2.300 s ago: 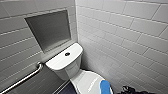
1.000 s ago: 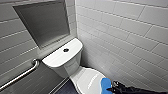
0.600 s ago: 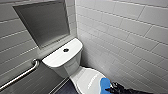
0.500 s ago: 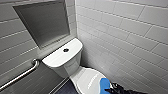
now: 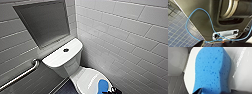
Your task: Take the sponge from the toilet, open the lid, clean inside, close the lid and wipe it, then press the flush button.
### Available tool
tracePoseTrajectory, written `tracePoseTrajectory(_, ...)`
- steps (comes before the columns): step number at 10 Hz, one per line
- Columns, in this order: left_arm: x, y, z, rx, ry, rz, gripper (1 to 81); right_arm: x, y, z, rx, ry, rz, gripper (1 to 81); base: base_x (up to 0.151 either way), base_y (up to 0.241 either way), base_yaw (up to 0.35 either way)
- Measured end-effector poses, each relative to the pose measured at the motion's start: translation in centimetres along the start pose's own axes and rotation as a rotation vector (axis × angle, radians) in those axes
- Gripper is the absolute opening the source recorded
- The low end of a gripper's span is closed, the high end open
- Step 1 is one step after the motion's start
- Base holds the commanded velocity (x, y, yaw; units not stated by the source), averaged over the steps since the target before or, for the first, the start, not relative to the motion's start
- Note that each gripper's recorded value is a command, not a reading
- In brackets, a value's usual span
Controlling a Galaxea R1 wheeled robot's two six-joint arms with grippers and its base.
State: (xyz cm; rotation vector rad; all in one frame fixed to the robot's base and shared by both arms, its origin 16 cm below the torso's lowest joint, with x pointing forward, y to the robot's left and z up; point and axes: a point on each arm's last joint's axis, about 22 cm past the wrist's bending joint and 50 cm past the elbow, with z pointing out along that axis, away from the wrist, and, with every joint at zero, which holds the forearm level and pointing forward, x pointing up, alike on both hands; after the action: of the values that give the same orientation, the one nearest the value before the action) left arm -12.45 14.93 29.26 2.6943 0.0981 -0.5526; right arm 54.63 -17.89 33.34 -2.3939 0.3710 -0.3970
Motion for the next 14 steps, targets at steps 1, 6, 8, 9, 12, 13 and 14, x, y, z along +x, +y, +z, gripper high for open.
tracePoseTrajectory(1, 0.0, 0.0, 0.0, 0.0, 0.0, -0.001, 81.1, -0.5, 0.2, 0.0, 0.001, 0.003, -0.001, 81.1, 0.0, 0.0, 0.0)
tracePoseTrajectory(6, 0.0, 0.1, 0.0, -0.002, 0.0, -0.001, 81.1, -0.6, 0.4, 0.2, 0.007, 0.034, -0.014, 81.1, 0.0, 0.0, 0.0)
tracePoseTrajectory(8, 0.0, 0.2, 0.0, -0.003, 0.0, -0.001, 81.1, -0.6, 0.8, -0.1, -0.002, 0.025, -0.019, 81.1, 0.0, 0.0, 0.0)
tracePoseTrajectory(9, 0.0, 0.5, 0.1, -0.006, 0.001, -0.001, 81.1, -0.5, 0.5, -0.7, 0.009, 0.02, -0.019, 81.1, 0.0, 0.0, 0.0)
tracePoseTrajectory(12, 1.7, 1.0, 0.3, -0.018, 0.021, 0.006, 81.1, 2.0, -1.4, -4.9, 0.074, 0.029, -0.03, 81.1, 0.0, 0.0, 0.0)
tracePoseTrajectory(13, 2.3, 1.1, 0.4, -0.019, 0.027, 0.008, 81.1, 2.4, -0.7, -6.8, 0.07, 0.034, -0.029, 81.1, 0.0, 0.0, 0.0)
tracePoseTrajectory(14, 2.1, 1.0, 0.4, -0.019, 0.024, 0.008, 81.1, 2.2, 0.6, -8.2, 0.052, 0.031, -0.023, 81.1, 0.0, 0.0, 0.0)
